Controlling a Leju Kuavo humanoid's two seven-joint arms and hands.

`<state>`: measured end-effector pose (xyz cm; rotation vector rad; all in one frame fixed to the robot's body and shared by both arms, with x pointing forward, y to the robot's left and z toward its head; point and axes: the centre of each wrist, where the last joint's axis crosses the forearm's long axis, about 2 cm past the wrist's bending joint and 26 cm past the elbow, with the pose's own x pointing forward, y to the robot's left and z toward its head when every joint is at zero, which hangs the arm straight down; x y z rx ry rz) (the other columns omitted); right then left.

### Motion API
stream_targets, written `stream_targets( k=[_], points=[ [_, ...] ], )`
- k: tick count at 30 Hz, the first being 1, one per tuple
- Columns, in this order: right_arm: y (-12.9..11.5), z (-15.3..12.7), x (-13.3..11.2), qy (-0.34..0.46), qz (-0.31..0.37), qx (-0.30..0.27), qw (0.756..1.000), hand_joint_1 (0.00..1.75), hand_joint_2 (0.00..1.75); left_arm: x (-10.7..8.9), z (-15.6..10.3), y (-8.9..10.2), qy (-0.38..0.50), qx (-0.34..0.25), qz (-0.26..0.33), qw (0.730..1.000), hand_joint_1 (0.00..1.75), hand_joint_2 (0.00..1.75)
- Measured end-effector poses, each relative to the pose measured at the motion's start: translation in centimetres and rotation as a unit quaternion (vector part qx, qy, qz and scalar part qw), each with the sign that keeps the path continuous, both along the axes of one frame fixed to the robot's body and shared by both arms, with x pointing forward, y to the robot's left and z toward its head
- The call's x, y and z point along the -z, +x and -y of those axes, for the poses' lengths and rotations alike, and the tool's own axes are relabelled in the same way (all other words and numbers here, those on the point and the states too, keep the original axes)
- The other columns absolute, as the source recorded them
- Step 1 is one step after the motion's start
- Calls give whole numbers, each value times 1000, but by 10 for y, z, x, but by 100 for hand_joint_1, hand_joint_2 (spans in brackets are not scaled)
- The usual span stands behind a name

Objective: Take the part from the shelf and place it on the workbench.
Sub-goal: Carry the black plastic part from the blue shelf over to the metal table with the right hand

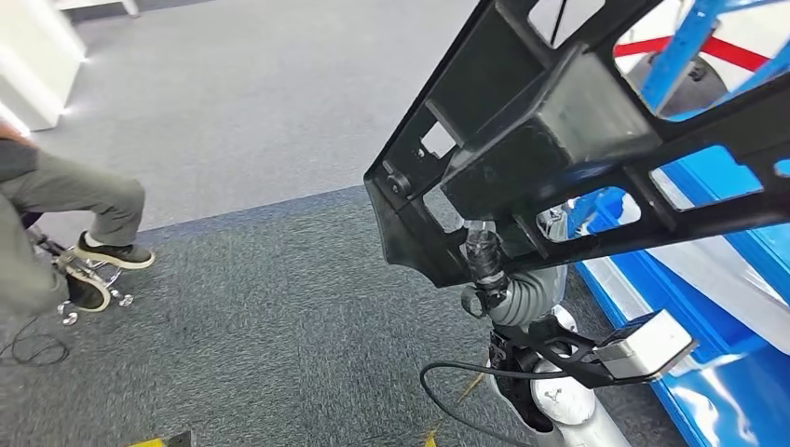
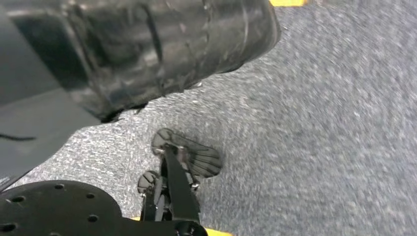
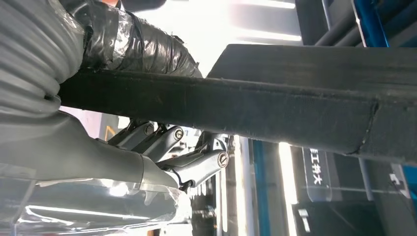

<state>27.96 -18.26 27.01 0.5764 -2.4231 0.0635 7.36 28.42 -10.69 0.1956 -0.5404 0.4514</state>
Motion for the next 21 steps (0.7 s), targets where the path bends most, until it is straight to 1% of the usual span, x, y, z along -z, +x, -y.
stream_targets(
  k=[10,21],
  points=[
    [1,0,-4,1,6,-4,1000,175,175,0,0,-1,1,0,0,1000,0,0],
    [0,0,-4,0,4,-5,1000,175,175,0,2,1,-1,-1,2,1000,0,0]
  ],
)
